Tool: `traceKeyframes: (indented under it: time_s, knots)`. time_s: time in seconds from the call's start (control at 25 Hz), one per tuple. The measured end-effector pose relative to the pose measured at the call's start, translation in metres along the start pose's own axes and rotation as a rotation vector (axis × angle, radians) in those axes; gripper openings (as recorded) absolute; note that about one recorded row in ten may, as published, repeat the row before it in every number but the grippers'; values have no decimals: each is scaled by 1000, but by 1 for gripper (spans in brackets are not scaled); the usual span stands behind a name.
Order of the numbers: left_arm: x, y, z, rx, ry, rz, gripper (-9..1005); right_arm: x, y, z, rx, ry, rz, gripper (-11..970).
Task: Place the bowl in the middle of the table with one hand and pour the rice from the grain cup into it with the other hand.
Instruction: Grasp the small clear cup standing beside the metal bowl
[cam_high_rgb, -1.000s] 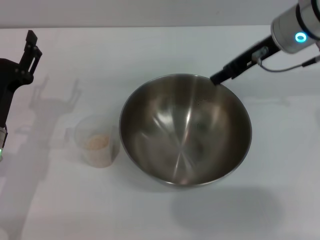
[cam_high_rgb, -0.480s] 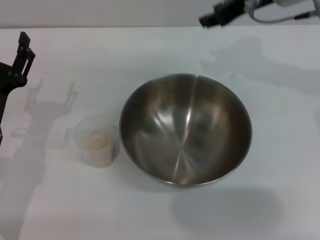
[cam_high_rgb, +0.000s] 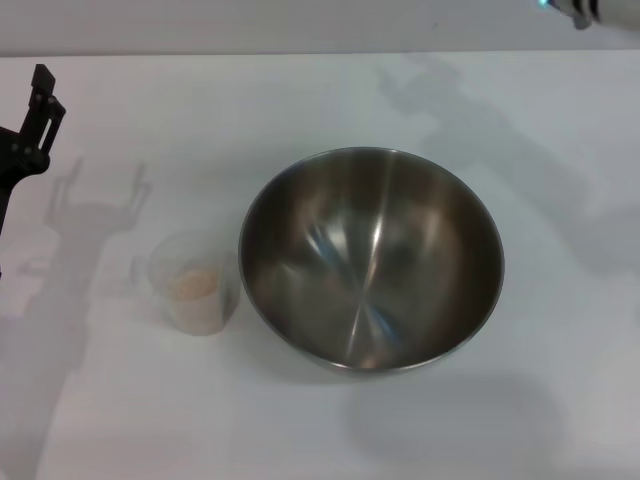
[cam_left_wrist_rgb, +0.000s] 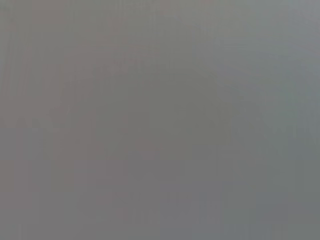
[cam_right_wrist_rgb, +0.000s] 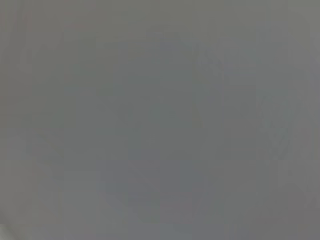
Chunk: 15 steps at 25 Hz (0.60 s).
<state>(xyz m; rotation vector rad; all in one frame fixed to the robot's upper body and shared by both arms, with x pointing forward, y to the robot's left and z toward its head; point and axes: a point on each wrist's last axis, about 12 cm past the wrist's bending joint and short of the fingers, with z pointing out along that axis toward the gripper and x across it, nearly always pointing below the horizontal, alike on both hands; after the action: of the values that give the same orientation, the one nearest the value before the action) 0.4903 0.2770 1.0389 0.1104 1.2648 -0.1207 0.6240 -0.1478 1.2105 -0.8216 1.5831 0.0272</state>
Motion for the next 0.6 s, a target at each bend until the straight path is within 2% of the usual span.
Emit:
traceKeyframes:
  time_s: [0.08, 0.12, 0.32, 0.48, 0.6]
  knots:
    - [0, 0, 0, -2, -1, -1, 703, 8, 12, -8, 110, -134, -44, 447]
    - [0, 0, 0, -2, -1, -2, 702, 8, 12, -8, 110, -134, -44, 447]
    - [0, 0, 0, -3, -1, -3, 700, 30, 35, -21, 274, -324, -81, 447]
    - [0, 0, 1, -2, -2, -1, 698, 50, 49, -36, 373, -486, -46, 447]
    - [-1, 0, 2, 0, -5, -1, 697, 71, 55, -47, 387, -576, 3, 447]
